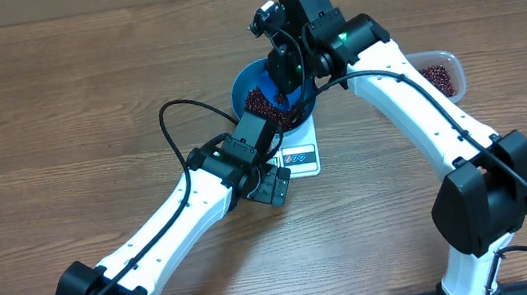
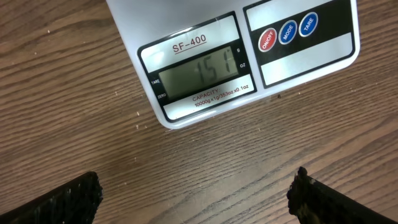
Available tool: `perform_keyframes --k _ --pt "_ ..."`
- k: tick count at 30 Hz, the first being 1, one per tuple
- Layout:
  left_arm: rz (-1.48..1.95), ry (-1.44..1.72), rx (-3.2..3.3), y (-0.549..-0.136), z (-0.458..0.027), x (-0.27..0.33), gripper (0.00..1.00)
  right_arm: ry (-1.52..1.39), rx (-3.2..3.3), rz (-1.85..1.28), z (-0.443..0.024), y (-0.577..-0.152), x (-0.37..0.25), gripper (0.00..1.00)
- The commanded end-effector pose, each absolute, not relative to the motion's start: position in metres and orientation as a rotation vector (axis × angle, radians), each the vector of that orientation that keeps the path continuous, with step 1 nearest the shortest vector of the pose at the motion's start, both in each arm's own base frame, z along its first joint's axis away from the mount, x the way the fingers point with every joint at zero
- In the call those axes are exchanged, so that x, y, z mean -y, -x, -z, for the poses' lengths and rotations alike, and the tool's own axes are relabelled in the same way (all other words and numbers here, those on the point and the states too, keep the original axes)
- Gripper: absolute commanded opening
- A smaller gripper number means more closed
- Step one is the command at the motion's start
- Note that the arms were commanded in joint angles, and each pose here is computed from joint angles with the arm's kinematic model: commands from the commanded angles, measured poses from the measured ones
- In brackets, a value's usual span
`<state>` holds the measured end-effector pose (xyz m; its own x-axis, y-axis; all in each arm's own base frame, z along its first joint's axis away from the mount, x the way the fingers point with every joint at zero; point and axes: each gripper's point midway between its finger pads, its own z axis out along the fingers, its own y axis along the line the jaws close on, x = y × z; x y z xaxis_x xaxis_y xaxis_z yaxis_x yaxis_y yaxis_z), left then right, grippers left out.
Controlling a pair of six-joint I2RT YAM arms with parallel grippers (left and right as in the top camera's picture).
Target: Scoop item into bowl and weigh 150g on scale
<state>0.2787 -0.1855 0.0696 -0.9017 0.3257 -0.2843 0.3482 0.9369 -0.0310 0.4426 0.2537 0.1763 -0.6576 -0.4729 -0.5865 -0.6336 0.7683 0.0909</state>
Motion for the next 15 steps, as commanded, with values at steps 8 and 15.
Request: perform_keyframes --k 8,15 --pt "0.101 -0.533 -2.801 -0.278 -0.071 0.185 1.00 0.840 -2.454 -0.458 -0.154 -0.444 -0.257 0.04" --pt "0.100 -0.533 -2.801 -0.278 -0.071 0.185 1.00 0.837 -2.484 -0.486 -0.152 -0.437 -0.257 0.04"
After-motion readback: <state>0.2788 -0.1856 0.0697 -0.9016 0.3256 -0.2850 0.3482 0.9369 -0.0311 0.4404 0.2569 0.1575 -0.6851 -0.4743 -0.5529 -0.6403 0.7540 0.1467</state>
